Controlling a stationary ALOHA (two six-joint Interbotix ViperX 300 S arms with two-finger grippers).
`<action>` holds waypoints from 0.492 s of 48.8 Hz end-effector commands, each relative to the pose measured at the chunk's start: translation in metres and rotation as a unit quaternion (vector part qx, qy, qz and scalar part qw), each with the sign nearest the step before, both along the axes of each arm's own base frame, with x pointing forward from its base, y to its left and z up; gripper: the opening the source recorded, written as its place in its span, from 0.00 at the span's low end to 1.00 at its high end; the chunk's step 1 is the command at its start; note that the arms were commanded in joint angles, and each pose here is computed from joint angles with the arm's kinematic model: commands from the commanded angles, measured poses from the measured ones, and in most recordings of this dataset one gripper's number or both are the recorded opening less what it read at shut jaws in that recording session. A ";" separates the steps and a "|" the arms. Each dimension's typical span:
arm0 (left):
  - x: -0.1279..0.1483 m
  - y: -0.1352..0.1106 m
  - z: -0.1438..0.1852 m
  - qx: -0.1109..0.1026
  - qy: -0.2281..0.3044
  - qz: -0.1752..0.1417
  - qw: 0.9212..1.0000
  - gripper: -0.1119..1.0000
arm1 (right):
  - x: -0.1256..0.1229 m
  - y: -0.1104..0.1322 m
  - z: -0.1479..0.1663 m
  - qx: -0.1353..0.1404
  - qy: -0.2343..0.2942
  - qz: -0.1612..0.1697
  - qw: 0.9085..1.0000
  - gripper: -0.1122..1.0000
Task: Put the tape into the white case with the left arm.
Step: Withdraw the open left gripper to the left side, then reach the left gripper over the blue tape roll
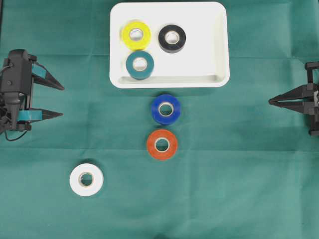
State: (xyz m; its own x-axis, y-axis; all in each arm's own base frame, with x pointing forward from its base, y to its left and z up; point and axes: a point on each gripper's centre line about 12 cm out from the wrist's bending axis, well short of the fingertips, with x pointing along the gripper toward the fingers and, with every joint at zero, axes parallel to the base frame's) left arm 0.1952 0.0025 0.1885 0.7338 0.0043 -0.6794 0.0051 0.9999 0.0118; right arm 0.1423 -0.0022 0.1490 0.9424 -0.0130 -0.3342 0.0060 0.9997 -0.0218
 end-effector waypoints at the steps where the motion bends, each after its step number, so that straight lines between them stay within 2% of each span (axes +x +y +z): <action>1: 0.009 -0.001 0.009 -0.001 -0.012 -0.002 1.000 0.80 | 0.002 0.000 0.004 0.000 -0.007 0.000 1.000 0.02; 14: 0.024 -0.001 0.012 -0.001 -0.022 -0.002 1.000 0.80 | 0.002 0.000 0.004 0.000 -0.007 0.000 1.000 0.02; 24: 0.040 -0.004 0.010 -0.003 -0.006 -0.007 1.000 0.80 | 0.002 0.000 0.004 0.000 -0.008 0.000 1.000 0.02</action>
